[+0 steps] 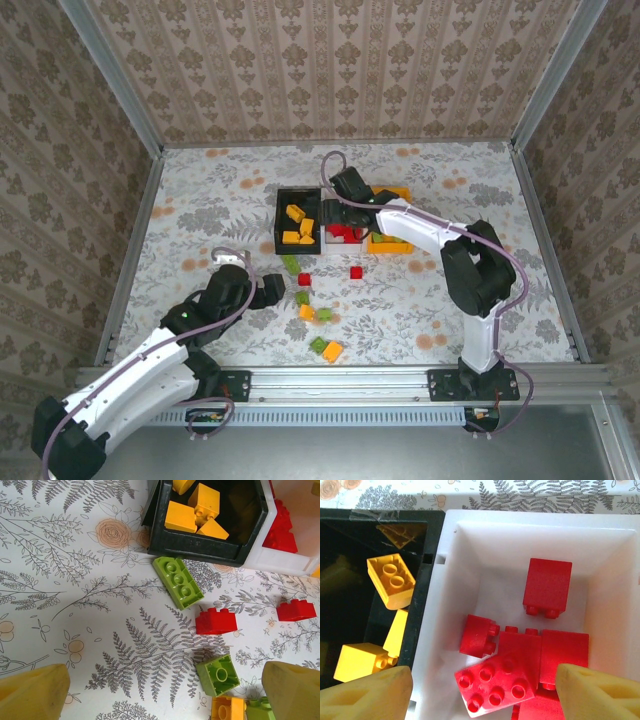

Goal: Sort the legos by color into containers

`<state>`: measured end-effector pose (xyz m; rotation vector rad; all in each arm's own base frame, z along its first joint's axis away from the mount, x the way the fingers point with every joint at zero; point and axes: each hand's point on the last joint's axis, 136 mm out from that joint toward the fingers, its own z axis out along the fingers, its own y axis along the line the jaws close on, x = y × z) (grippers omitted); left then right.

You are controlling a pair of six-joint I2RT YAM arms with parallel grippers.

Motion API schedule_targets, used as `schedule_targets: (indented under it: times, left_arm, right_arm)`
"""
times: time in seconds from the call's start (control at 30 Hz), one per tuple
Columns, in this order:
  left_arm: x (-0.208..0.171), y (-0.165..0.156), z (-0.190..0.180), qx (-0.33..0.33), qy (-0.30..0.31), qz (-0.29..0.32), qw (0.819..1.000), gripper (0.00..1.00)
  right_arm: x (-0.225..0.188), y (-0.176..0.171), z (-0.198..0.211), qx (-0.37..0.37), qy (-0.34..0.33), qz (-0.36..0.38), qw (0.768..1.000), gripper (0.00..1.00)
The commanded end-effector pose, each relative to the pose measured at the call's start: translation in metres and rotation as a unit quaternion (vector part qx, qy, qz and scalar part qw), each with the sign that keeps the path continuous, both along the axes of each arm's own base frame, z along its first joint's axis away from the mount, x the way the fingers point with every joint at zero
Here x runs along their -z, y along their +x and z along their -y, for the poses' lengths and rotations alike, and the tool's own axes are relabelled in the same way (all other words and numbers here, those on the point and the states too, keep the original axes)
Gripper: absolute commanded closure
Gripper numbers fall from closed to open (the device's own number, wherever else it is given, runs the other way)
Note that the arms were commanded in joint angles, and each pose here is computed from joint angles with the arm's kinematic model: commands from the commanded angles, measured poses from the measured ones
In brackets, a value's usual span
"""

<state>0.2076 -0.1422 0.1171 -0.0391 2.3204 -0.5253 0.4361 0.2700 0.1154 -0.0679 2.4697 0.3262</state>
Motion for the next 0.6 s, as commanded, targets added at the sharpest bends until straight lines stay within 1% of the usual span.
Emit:
schedule_targets:
  times: [0.0, 0.13, 0.3, 0.43, 0.57]
  left_arm:
    - [-0.004, -0.001, -0.002, -0.006, -0.010, -0.001, 1.000, 0.00]
    - [-0.008, 0.000, -0.002, -0.007, -0.014, 0.007, 1.000, 0.00]
    - [-0.007, 0.000, -0.002, -0.007, -0.015, 0.005, 1.000, 0.00]
    - [-0.002, -0.001, -0.002, -0.009, -0.015, -0.001, 1.000, 0.00]
    - [0.000, -0.001, -0.003, -0.012, -0.016, -0.003, 1.000, 0.00]
  right_arm:
    - [-0.027, -0.017, 0.004, -0.003, 0.006, 0.022, 1.000, 0.23]
    - [-0.028, -0.056, 0.016, -0.004, 0.012, 0.026, 1.000, 0.23]
    - [0.000, -0.105, 0.036, -0.001, 0.008, 0.006, 1.000, 0.22]
    - [0.029, -0.121, 0.040, -0.013, 0.008, -0.015, 1.000, 0.21]
    - [0.046, -0.118, 0.033, -0.024, 0.002, -0.025, 0.999, 0.22]
